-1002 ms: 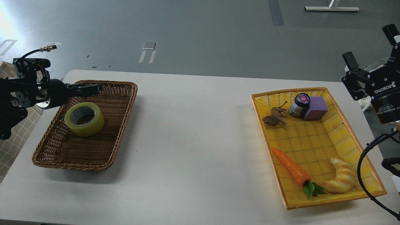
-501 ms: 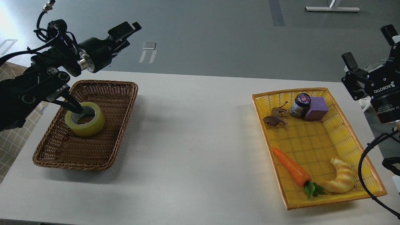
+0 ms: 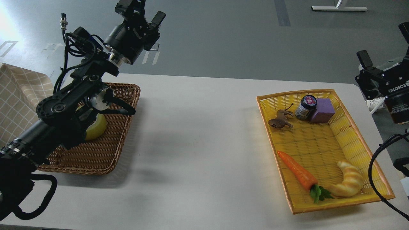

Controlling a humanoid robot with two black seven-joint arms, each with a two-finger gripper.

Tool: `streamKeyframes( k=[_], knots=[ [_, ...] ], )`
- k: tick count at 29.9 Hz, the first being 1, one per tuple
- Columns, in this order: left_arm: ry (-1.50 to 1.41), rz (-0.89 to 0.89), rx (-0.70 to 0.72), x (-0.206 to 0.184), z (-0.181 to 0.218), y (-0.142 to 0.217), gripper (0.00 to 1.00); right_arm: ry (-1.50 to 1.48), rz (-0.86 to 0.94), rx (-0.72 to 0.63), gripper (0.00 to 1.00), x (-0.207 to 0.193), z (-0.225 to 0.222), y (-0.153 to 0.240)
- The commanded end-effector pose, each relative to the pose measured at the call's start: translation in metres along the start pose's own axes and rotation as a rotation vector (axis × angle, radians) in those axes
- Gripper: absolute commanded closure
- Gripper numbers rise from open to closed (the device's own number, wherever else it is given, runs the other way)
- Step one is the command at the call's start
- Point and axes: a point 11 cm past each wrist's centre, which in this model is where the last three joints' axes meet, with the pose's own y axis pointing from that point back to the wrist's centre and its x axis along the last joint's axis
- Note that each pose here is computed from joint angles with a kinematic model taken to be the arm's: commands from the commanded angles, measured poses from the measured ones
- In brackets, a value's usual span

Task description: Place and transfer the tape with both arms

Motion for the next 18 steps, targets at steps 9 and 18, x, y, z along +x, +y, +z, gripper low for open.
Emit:
streamKeyframes(
  k=[9,18],
  knots=[
    [0.277,-0.038,-0.073,-0.055,-0.011,0.000,0.02,-0.005,-0.019,0.024,0.00,-0.003,-0.006,-0.018],
    [0.352,-0.012,0.022,-0.061,-0.033,0.013,0.02,-0.046,-0.028,-0.008,0.00,-0.012,0.005,-0.028]
  ],
)
